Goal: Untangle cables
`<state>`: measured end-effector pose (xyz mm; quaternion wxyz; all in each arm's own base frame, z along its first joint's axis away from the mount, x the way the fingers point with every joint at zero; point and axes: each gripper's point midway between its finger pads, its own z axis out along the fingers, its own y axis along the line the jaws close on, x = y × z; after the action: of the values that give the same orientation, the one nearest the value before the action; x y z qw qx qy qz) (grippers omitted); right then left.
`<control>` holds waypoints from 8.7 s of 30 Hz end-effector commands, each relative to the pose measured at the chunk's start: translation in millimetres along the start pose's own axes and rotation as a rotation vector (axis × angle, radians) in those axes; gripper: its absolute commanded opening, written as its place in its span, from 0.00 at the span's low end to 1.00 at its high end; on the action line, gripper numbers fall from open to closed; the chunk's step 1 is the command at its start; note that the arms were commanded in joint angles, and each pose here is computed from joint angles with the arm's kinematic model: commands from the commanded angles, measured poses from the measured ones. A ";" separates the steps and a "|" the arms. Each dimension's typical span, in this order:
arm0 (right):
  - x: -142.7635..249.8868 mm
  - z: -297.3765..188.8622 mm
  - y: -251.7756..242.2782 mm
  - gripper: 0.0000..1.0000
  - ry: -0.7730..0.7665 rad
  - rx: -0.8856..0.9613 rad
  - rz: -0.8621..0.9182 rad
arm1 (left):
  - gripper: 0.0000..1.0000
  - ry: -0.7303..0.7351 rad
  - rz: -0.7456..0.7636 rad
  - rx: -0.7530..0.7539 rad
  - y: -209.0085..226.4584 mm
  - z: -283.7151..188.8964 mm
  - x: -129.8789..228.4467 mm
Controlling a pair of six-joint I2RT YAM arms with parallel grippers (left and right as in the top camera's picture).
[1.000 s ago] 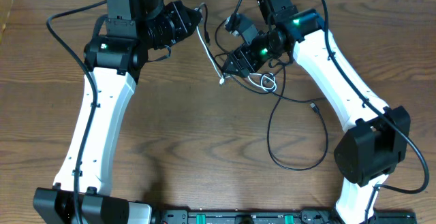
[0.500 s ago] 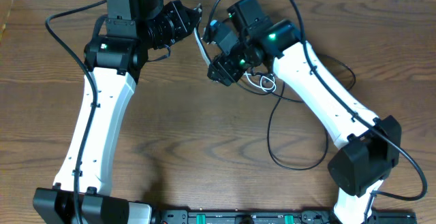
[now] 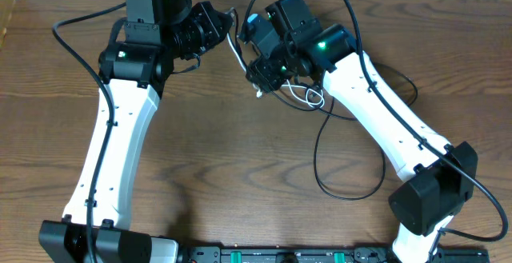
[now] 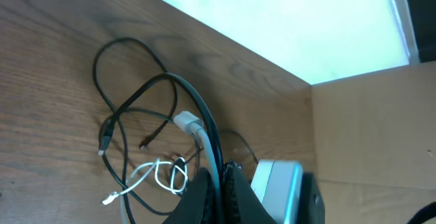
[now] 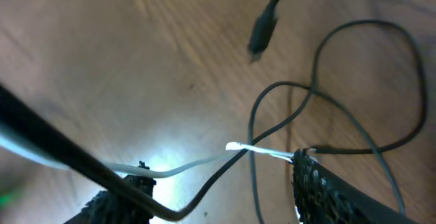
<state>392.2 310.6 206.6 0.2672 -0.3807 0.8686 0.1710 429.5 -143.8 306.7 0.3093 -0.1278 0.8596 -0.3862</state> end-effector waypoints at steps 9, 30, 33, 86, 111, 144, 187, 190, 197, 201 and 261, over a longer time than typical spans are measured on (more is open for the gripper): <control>-12.1 -10.5 -34.0 0.44 -0.059 0.202 0.061 | 0.08 0.037 -0.021 0.025 -8.0 -7.5 5.7; -1.8 -22.5 -71.7 0.13 -0.007 0.428 0.034 | 0.08 0.025 0.012 -0.004 -2.4 -7.4 4.2; 0.0 -22.4 -71.8 0.14 0.000 0.428 0.035 | 0.08 0.027 0.011 -0.005 -2.2 -7.4 4.7; 14.5 -32.7 -93.9 0.01 -0.066 0.070 0.432 | 0.79 0.363 0.168 -0.227 55.4 78.3 105.0; 19.0 -46.8 -114.3 0.01 -0.104 -0.016 0.556 | 0.61 0.461 0.245 -0.374 107.8 164.3 159.9; 64.9 -73.0 -174.3 0.01 -0.065 0.076 0.718 | 0.08 -0.052 0.346 -0.468 72.1 29.3 3.9; 155.2 -126.0 -240.1 0.01 0.014 0.173 0.954 | 0.50 0.324 0.435 -0.068 34.4 161.7 120.2; 156.0 -126.0 -239.3 0.01 0.018 0.172 0.954 | 0.58 0.325 0.435 -0.033 29.5 179.2 129.4; 156.2 -126.1 -238.9 0.01 0.020 0.171 0.955 | 0.63 0.383 0.431 0.083 26.0 211.8 156.9; 157.3 -125.9 -237.8 0.01 0.026 0.168 0.951 | 0.63 0.373 0.453 0.109 29.6 233.1 166.3; 144.8 -112.8 -202.9 0.64 0.073 0.049 0.783 | 0.08 -0.050 0.624 0.197 -86.4 19.9 33.5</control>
<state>429.5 24.0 179.9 0.1470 0.0208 0.9678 0.2035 417.8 -229.7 337.6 0.4323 0.1462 0.8158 -0.3554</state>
